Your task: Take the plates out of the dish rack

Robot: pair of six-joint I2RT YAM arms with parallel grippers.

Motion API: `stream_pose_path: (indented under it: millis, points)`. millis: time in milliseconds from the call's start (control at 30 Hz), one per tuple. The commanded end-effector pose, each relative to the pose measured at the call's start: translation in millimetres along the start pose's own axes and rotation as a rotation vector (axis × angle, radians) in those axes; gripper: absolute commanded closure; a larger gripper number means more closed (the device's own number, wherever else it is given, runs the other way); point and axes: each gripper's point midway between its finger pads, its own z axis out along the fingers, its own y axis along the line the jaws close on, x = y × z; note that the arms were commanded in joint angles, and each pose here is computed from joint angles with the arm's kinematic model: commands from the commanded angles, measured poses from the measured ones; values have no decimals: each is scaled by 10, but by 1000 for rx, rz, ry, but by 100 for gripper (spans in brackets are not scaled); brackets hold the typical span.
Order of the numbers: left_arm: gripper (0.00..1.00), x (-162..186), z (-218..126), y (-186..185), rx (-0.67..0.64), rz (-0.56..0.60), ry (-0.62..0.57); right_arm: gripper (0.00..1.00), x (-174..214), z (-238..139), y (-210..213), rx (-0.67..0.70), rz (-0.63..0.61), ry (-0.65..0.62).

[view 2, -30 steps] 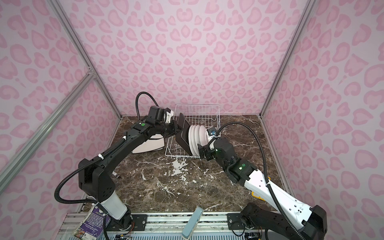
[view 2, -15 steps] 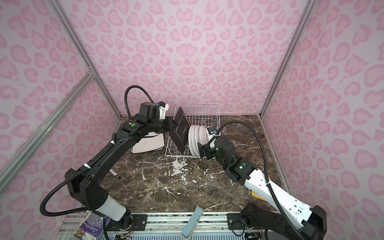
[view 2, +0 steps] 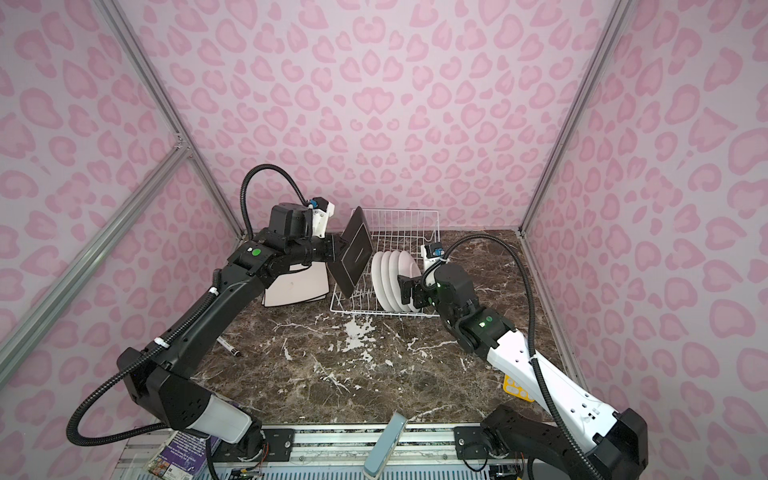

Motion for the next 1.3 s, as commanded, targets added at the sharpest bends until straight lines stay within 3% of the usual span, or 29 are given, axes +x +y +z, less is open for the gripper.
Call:
stream_pose_path:
  millis: [0,167,367,533,700,1267]
  points:
    - [96,-487,-213,-246,73,164,-197,1,-19,23,62,-41,73,12]
    - [96,-531,-382,-399,112,344,-293,1,-65,66,7,-74,188,49]
    - [96,-559,-536,-402,43,555,-391,1,-244,87,-59,-174,384,57]
    - [96,-576,-703,-429,-8,704,-490,1,-380,99,-78,-237,474,54]
    - [96,-407,-655,-407,-102,881,-485,1,-483,158,-109,-288,557,66]
    - [96,58,-521,-693,-265,1338,-554,1,-733,382,-310,-363,640,113]
